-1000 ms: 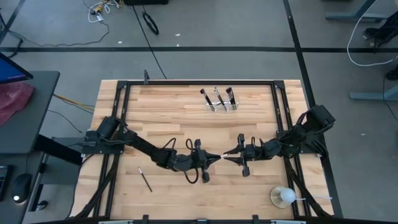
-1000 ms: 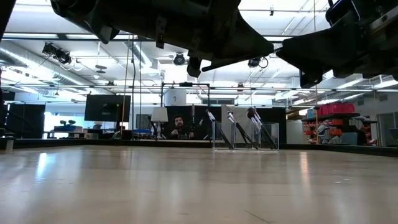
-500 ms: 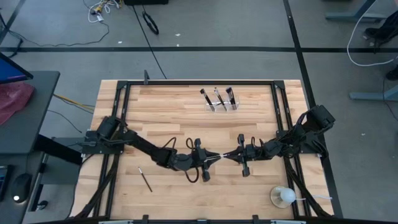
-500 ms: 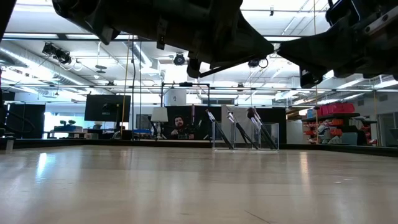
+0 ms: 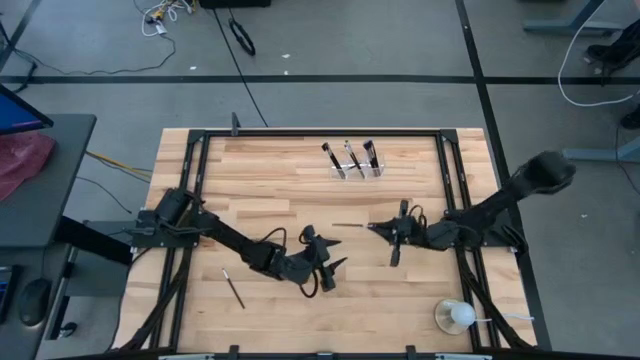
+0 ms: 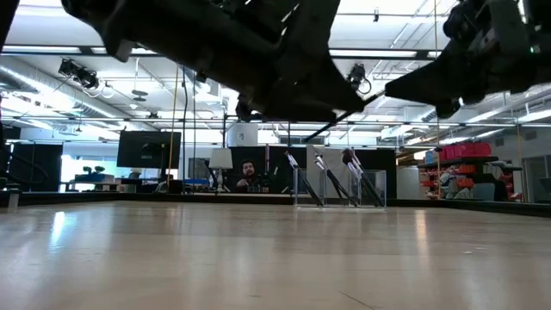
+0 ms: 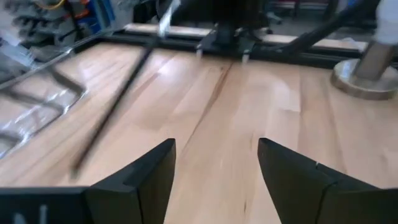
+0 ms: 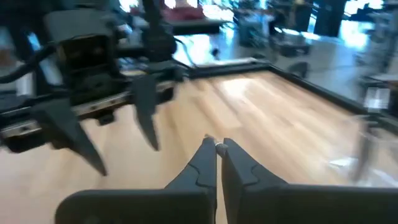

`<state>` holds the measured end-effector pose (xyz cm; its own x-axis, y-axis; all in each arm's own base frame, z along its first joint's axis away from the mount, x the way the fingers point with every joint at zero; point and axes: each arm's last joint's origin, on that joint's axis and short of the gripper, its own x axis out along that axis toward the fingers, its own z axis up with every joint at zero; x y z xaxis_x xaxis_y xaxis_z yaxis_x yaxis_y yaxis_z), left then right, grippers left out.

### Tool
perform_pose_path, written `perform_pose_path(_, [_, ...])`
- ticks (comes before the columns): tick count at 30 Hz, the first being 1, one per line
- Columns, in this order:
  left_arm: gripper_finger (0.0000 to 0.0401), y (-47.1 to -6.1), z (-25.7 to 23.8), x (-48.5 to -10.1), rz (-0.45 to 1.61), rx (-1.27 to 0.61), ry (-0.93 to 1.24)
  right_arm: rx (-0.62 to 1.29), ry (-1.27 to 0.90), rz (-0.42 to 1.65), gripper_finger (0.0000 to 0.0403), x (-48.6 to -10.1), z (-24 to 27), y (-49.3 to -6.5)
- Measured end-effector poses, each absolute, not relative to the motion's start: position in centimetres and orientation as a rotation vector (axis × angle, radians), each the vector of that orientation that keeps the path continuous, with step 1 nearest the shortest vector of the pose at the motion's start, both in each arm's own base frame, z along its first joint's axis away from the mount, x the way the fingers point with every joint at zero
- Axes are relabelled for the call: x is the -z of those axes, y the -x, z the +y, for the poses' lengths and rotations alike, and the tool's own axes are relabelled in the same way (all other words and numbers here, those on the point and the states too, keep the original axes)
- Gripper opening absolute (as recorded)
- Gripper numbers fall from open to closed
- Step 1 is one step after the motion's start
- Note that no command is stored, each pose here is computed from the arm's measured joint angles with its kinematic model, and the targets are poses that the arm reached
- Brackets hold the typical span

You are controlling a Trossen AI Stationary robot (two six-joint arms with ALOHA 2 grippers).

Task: Put items in baskets/containers
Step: Put the black eyeshadow brush into the transparent organizer

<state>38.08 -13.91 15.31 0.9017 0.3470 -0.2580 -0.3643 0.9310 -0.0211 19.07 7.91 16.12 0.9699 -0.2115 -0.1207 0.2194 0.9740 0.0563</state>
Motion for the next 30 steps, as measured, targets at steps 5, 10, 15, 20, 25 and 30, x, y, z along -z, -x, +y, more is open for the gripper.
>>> perform_pose_path(5, [0.0236,-37.9,-13.9,-15.0,0.268,-0.409,0.103,0.379,-0.016,0.319,0.0,-21.1,6.3,-18.5])
perform_pose_path(10, [0.0229,-38.1,-13.4,-15.0,0.265,-0.423,0.124,0.534,0.017,0.547,0.0,-27.2,3.4,-18.2])
perform_pose_path(15, [0.0223,-38.3,-12.8,-15.0,0.258,-0.441,0.159,0.652,0.049,0.698,0.0,-30.7,-0.3,-18.9])
perform_pose_path(20, [0.0222,-38.3,-12.8,-15.0,0.258,-0.443,0.159,0.612,0.02,0.831,0.0,-31.2,-4.8,-20.3])
perform_pose_path(25, [0.0222,-38.3,-12.8,-15.0,0.258,-0.441,0.159,0.588,-0.017,0.962,0.0,-29.4,-9.2,-21.2])
perform_pose_path(30, [0.0222,-38.3,-12.8,-15.0,0.258,-0.441,0.159,0.52,-0.095,1.026,0.0,-27.4,-12.3,-22.0])
